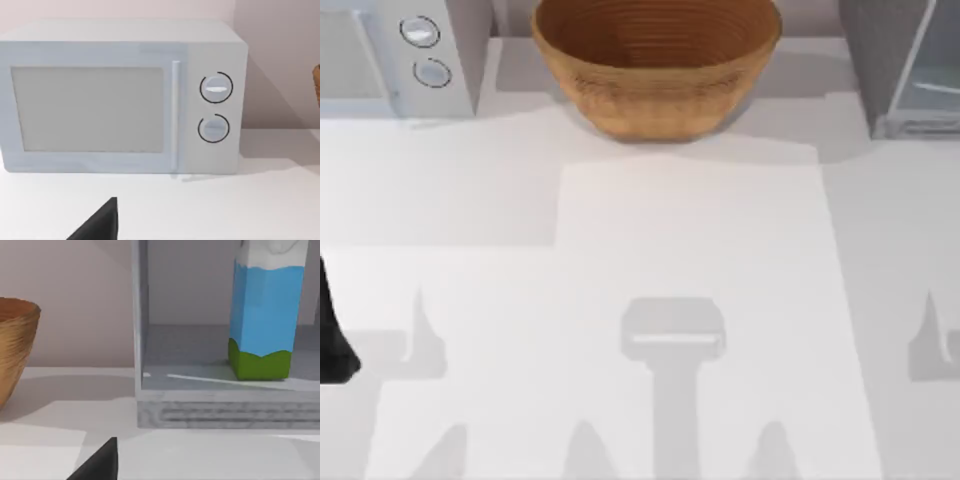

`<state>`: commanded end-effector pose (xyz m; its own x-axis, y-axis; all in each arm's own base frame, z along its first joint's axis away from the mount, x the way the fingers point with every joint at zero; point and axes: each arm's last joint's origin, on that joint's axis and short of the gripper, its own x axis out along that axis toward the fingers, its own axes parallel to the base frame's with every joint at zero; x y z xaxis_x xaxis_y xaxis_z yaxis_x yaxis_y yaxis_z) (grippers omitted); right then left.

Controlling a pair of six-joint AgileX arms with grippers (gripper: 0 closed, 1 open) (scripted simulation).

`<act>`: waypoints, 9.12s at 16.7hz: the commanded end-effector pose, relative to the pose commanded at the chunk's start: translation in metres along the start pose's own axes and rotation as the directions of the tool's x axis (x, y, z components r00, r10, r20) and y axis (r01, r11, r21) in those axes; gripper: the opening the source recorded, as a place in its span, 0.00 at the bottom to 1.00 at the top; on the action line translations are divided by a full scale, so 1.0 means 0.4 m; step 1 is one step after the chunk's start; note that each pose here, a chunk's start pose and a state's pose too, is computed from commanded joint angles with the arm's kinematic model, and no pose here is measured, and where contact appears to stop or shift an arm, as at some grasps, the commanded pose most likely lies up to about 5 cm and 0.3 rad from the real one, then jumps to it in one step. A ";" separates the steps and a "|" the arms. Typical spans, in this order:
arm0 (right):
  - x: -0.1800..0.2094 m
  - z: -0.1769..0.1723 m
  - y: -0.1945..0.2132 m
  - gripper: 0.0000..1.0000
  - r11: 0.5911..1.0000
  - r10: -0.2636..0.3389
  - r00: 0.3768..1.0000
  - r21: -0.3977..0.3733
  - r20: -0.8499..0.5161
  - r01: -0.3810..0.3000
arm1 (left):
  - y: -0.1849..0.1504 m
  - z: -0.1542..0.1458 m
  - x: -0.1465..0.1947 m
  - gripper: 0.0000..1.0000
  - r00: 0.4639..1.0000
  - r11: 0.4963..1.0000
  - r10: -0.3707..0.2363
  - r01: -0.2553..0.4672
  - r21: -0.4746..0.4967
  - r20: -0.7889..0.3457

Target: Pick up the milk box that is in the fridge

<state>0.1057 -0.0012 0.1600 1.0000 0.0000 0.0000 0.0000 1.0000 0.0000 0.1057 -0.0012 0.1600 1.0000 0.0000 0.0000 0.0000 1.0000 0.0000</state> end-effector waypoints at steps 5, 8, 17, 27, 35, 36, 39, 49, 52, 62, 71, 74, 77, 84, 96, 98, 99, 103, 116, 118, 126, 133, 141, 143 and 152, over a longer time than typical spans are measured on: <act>0.008 0.012 -0.004 1.00 1.000 0.000 1.000 0.000 0.011 0.000 | 0.000 0.000 0.000 1.00 1.000 1.000 0.000 0.000 0.000 0.000; 0.032 0.036 -0.017 1.00 1.000 -0.002 0.999 -0.003 0.035 0.002 | 0.000 0.000 0.000 1.00 1.000 1.000 0.000 0.000 0.000 0.000; 0.180 -0.001 -0.121 1.00 1.000 -0.008 1.000 0.010 -0.027 0.008 | 0.000 0.000 0.000 1.00 1.000 1.000 0.000 0.000 0.000 0.000; 0.245 -0.116 -0.243 1.00 1.000 -0.001 1.000 0.005 -0.008 0.001 | 0.000 0.000 0.000 1.00 1.000 1.000 0.000 0.000 0.000 0.000; 0.248 -0.127 -0.249 1.00 1.000 0.003 1.000 0.003 -0.005 -0.003 | 0.000 0.000 0.000 1.00 1.000 1.000 0.000 0.000 0.000 0.000; 0.255 -0.131 -0.249 1.00 1.000 0.004 1.000 0.008 -0.015 -0.004 | 0.000 0.000 0.000 1.00 1.000 1.000 0.000 0.000 0.000 0.000; 0.319 -0.146 -0.254 1.00 1.000 0.006 0.999 0.021 -0.047 -0.005 | 0.000 0.000 0.000 1.00 1.000 1.000 0.000 0.000 0.000 0.000; 0.736 -0.085 -0.271 1.00 1.000 -0.005 0.999 -0.016 0.043 0.006 | 0.000 0.000 0.000 1.00 1.000 1.000 0.000 0.000 0.000 0.000; 0.791 -0.103 -0.239 1.00 1.000 -0.009 1.000 -0.006 0.005 0.009 | 0.000 0.000 0.000 1.00 1.000 1.000 0.000 0.000 0.000 0.000; 0.855 -0.110 -0.240 1.00 1.000 -0.010 1.000 -0.005 -0.001 0.010 | 0.000 0.000 0.000 1.00 1.000 1.000 0.000 0.000 0.000 0.000; 0.946 -0.106 -0.236 1.00 1.000 -0.010 1.000 -0.005 0.000 0.010 | 0.000 0.000 0.000 1.00 1.000 1.000 0.000 0.000 0.000 0.000; 0.946 -0.106 -0.236 0.77 1.000 -0.010 1.000 -0.005 0.000 0.010 | 0.000 0.000 0.000 1.00 1.000 1.000 0.000 0.000 0.000 0.000; 0.946 -0.106 -0.236 0.55 1.000 -0.010 1.000 -0.005 0.000 0.010 | 0.000 0.000 0.000 1.00 1.000 1.000 0.000 0.000 0.000 0.000; 0.946 -0.106 -0.236 0.02 1.000 -0.010 1.000 -0.005 0.000 0.010 | 0.000 0.000 0.000 1.00 1.000 1.000 0.000 0.000 0.000 0.000; 0.946 -0.066 -0.241 0.00 1.000 -0.014 1.000 -0.006 0.009 0.014 | 0.000 0.000 0.000 1.00 1.000 1.000 0.000 0.000 0.000 0.000; 0.946 -0.036 -0.241 0.00 1.000 -0.014 1.000 -0.004 -0.004 0.014 | 0.000 0.000 0.000 1.00 1.000 1.000 0.000 0.000 0.000 0.000; 0.946 -0.021 -0.240 0.00 1.000 -0.014 1.000 -0.002 -0.010 0.014 | 0.000 0.000 0.000 1.00 1.000 1.000 0.000 0.000 0.000 0.000; 0.945 0.021 -0.240 0.00 1.000 -0.013 1.000 -0.004 0.001 0.013 | 0.000 0.000 0.000 1.00 1.000 1.000 0.000 0.000 0.000 0.000; 0.729 -0.002 -0.234 0.00 1.000 -0.011 0.999 0.002 -0.034 0.011 | 0.000 0.000 0.000 1.00 1.000 1.000 0.000 0.000 0.000 0.000; 0.700 0.011 -0.237 0.00 1.000 -0.013 1.000 -0.001 -0.010 0.013 | 0.000 0.000 0.000 1.00 1.000 1.000 0.000 0.000 0.000 0.000; 0.680 0.034 -0.219 0.00 1.000 -0.007 1.000 -0.001 -0.013 0.007 | 0.000 0.000 0.000 1.00 1.000 1.000 0.000 0.000 0.000 0.000; 0.479 0.197 -0.126 0.00 1.000 -0.012 1.000 -0.015 0.003 0.012 | 0.000 0.000 0.000 1.00 1.000 1.000 0.000 0.000 0.000 0.000; 0.099 0.174 -0.024 0.00 1.000 -0.011 0.999 -0.007 0.043 0.011 | 0.000 0.000 0.000 1.00 1.000 1.000 0.000 0.000 0.000 0.000; 0.048 0.122 -0.013 0.00 1.000 -0.008 0.999 -0.004 0.039 0.008 | 0.000 0.000 0.000 1.00 1.000 1.000 0.000 0.000 0.000 0.000; 0.000 0.000 0.000 0.00 1.000 0.000 1.000 0.000 0.000 0.000 | 0.000 0.000 0.000 1.00 1.000 1.000 0.000 0.000 0.000 0.000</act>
<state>0.1057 -0.0012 0.1600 1.0000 0.0000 0.0000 0.0000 1.0000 0.0000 0.1057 -0.0012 0.1600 1.0000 0.0000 0.0000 0.0000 1.0000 0.0000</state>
